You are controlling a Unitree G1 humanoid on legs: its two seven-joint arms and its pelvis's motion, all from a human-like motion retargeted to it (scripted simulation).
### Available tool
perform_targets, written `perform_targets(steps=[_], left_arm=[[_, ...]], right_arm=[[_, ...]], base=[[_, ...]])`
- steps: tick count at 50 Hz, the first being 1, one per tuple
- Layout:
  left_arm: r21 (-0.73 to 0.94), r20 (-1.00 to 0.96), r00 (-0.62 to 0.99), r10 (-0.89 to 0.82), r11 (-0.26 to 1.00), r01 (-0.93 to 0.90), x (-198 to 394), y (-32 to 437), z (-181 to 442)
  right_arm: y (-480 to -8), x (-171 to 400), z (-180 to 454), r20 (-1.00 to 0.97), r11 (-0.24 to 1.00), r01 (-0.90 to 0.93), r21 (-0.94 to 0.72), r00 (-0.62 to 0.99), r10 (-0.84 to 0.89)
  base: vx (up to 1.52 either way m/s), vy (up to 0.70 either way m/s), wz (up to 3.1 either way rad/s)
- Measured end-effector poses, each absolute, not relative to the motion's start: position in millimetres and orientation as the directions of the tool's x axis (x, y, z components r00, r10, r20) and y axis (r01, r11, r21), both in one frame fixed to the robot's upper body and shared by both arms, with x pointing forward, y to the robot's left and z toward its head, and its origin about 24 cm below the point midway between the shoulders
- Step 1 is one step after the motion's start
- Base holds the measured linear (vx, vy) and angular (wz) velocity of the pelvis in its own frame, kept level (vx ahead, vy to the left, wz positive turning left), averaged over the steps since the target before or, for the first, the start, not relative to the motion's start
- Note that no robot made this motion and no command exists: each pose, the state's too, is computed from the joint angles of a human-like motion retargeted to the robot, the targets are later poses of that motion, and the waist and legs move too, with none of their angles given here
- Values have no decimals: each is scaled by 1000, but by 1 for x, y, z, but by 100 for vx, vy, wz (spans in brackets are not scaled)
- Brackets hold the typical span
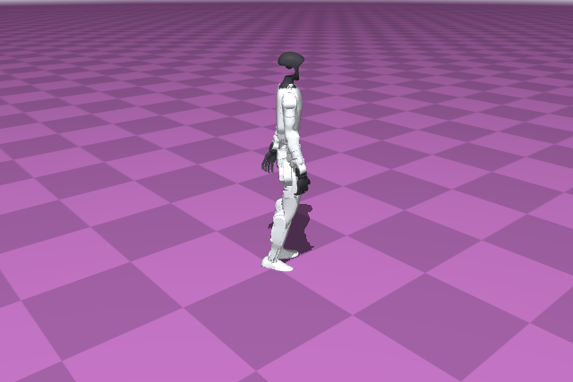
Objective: Upper body actions
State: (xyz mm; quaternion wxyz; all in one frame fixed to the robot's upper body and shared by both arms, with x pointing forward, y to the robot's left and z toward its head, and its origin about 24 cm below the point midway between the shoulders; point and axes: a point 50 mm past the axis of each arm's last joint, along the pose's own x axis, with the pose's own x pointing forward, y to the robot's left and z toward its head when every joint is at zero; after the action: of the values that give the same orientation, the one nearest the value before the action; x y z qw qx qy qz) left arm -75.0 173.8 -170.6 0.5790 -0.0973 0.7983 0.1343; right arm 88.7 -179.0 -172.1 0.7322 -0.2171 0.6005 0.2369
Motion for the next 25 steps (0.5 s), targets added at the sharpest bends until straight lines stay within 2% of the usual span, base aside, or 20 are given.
perform_targets(steps=[5, 8, 12, 18, 22, 25], left_arm=[[125, -963, -265, 49, 953, -275, -45, 179, -174], [85, -992, -116, 54, 955, -284, 8, 174, -179], [20, -986, 153, 65, 959, -282, 109, 172, -168], [-12, -837, 528, 147, 958, -286, 241, 174, -111], [8, -738, 643, 204, 956, -294, 288, 178, -75], [17, -695, 683, 225, 955, -296, 303, 180, -60]], right_arm=[[-195, 33, -179, -998, 836, -549, -32, 61, 2], [-208, -6, -178, -997, 885, -464, -30, -43, -56], [-228, -60, -169, -968, 931, -361, -49, -214, -134], [-233, -144, -144, -864, 975, -212, -63, -477, -159], [-224, -181, -129, -806, 985, -164, -56, -575, -142], [-220, -188, -126, -792, 986, -154, -60, -594, -141]], base=[[-4, 9, -24], [-12, 9, -36], [-16, 10, -4], [-5, 4, 52], [-3, -6, 46], [0, -1, -6]])
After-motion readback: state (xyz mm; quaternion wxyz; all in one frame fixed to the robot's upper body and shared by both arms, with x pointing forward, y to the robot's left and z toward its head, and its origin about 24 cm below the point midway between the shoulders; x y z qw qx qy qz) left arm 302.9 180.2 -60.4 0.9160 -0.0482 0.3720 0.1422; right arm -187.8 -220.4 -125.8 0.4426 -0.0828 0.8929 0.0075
